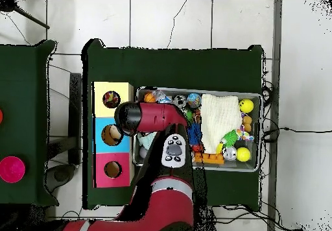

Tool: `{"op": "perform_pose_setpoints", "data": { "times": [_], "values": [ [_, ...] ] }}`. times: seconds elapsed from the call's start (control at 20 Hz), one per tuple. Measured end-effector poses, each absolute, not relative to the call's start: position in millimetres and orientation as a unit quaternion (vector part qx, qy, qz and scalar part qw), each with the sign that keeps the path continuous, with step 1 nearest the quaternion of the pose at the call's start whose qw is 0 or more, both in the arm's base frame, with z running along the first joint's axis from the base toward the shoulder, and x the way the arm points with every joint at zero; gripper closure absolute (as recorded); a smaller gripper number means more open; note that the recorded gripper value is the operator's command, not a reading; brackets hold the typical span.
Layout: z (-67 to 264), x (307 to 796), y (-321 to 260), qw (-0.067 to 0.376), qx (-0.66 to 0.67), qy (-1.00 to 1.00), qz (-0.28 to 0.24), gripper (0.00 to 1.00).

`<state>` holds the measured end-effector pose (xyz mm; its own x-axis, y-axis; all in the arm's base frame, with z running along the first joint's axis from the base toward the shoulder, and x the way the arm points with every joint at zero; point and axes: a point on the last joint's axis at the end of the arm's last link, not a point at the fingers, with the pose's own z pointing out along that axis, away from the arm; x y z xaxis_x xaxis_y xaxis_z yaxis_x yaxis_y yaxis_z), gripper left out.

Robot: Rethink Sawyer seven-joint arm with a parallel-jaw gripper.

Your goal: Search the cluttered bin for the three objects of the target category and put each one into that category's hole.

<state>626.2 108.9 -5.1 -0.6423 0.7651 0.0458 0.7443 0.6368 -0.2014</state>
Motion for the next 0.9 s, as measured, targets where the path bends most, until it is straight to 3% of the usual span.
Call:
{"op": "perform_pose_setpoints", "data": {
  "times": [0.15,0.2,0.9],
  "values": [
    [-12.6,623.5,109.7,0.063,-0.417,-0.903,0.083,0.0],
    [-17.5,621.2,110.5,0.064,-0.416,-0.903,0.084,1.0],
    [-33.0,611.0,111.1,0.073,-0.411,-0.903,0.095,1.0]
  ]
}}
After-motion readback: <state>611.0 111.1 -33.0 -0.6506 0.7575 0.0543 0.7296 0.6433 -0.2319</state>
